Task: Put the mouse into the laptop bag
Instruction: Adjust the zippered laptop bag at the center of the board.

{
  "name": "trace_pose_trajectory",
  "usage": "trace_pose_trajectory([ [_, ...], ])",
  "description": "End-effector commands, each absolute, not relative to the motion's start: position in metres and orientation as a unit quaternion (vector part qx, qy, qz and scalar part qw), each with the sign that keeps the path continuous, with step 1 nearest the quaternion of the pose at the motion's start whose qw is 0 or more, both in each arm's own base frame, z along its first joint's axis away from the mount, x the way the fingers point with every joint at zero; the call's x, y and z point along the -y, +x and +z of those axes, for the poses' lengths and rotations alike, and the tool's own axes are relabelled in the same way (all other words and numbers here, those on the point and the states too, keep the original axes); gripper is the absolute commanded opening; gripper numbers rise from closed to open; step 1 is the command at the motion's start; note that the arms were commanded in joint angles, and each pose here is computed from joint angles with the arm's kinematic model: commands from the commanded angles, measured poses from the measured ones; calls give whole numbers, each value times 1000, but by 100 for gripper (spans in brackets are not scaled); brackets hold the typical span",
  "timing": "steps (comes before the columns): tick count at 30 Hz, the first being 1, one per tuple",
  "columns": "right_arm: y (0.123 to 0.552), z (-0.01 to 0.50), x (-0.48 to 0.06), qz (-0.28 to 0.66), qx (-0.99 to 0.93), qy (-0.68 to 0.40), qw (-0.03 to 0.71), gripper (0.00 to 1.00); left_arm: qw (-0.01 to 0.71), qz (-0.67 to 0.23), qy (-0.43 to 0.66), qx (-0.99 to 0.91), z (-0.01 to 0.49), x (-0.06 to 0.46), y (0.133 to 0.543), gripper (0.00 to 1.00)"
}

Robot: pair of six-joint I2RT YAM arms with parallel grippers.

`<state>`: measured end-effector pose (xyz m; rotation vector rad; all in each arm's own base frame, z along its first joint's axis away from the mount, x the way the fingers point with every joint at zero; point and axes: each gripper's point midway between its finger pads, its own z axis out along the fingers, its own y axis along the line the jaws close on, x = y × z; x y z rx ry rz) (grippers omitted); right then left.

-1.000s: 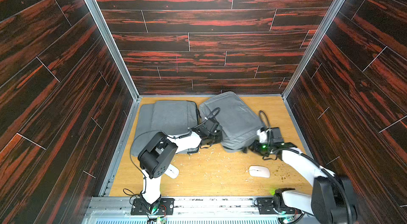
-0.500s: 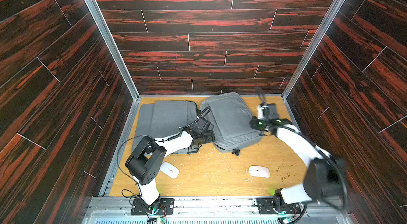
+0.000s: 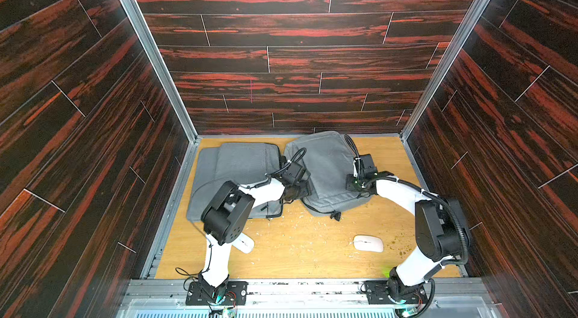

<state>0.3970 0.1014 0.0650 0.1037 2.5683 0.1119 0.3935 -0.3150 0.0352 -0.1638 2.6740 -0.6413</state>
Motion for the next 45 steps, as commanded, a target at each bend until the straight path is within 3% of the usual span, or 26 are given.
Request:
trace_pose_trajectory([
  [1, 339, 10, -60, -10, -981, 90, 174, 33, 173, -253, -38, -951, 23, 349, 395, 76],
  [11, 313, 11, -10, 56, -957, 221, 181, 36, 154, -290, 36, -944, 25, 438, 383, 76],
  [22, 302, 25, 21, 50, -939, 273, 202, 35, 147, -320, 75, -933, 27, 504, 396, 76],
  [29, 306, 40, 30, 54, -932, 280, 225, 34, 139, -324, 96, -931, 35, 521, 398, 76],
  [39, 349, 93, 45, 53, -922, 268, 273, 33, 138, -353, 73, -923, 42, 517, 378, 77],
  [45, 353, 134, 26, 113, -909, 244, 319, 33, 146, -371, 92, -913, 56, 548, 371, 77],
])
